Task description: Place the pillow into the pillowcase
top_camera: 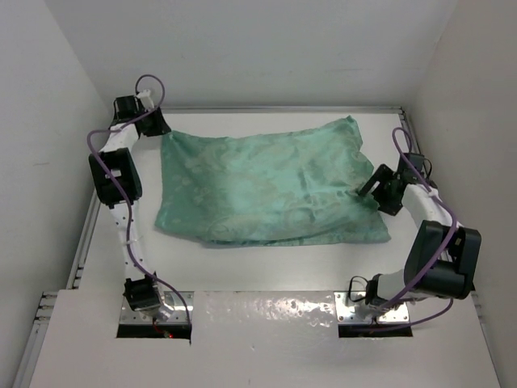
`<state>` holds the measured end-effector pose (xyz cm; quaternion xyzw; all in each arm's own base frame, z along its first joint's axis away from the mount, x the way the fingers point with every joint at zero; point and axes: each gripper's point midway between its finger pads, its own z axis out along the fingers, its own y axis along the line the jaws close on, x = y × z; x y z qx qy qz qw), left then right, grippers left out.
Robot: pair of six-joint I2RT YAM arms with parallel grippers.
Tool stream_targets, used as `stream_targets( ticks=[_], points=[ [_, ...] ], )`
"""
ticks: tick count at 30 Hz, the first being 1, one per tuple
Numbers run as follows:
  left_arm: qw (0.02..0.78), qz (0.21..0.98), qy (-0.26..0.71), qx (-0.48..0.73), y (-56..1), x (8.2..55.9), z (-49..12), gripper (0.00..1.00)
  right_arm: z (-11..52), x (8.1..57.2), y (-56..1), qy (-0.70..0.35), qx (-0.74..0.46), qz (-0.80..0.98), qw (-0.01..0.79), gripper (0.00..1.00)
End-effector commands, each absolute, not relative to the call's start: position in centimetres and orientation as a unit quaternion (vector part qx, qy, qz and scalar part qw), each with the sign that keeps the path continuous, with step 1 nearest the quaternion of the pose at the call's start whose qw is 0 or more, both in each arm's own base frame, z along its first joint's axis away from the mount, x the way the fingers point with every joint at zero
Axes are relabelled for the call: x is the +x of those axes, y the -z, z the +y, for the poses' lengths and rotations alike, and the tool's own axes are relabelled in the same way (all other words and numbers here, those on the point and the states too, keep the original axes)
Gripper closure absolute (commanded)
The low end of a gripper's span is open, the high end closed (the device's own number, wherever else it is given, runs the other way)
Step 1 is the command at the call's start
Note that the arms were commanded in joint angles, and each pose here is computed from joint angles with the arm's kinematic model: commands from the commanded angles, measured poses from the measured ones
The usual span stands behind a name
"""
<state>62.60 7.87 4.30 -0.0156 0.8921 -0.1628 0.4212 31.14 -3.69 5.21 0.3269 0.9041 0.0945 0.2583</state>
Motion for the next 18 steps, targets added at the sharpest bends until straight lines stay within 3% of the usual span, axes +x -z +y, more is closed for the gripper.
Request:
stream_targets(
  ticks=[1,3,4,9,11,12,13,14,15,16,17,18],
  points=[
    [0.496,0.856,0.145,0.015,-11.1,65.2,8.8,0.53,-5.4,31.6,-8.1,-0.057,0.296,0.908,0.291,0.18],
    [0.507,0.848,0.153,0.033,-13.8,64.9,8.6,0.38,-6.8,31.3,-9.8,-0.017,0.287,0.907,0.309,0.01],
    [0.512,0.844,0.156,0.039,-14.9,64.7,8.6,0.31,-7.2,31.5,-11.1,-0.006,0.282,0.905,0.320,0.01],
    [0.530,0.832,0.143,0.079,-23.9,59.8,10.6,0.24,-7.5,31.1,-15.1,0.012,0.247,0.899,0.361,0.03],
    [0.467,0.867,0.154,0.077,-22.1,55.4,11.0,0.43,-6.7,30.6,-14.6,0.001,0.228,0.907,0.355,0.35],
    [0.453,0.874,0.129,0.122,-22.5,53.4,11.0,0.61,-6.5,30.2,-14.0,-0.002,0.228,0.910,0.347,0.57],
    [0.371,0.912,0.136,0.112,-18.8,49.6,10.7,0.67,-6.5,29.7,-13.5,-0.001,0.234,0.913,0.335,0.74],
    [0.337,0.922,0.139,0.126,-17.4,47.6,10.4,0.69,-6.4,29.4,-13.2,-0.002,0.236,0.916,0.325,0.70],
    [0.315,0.924,0.138,0.167,-16.9,45.3,9.9,0.69,-6.4,29.1,-12.8,0.000,0.243,0.919,0.312,0.60],
    [0.237,0.937,0.190,0.171,-13.6,40.6,7.9,0.60,-6.3,28.0,-12.1,0.003,0.267,0.920,0.288,0.28],
    [0.211,0.934,0.208,0.199,-12.7,38.3,7.1,0.55,-7.1,27.3,-11.9,0.028,0.284,0.916,0.283,0.17],
    [0.206,0.920,0.207,0.261,-12.6,36.2,6.6,0.48,-7.1,26.0,-11.2,0.035,0.295,0.913,0.280,0.13]
  ],
)
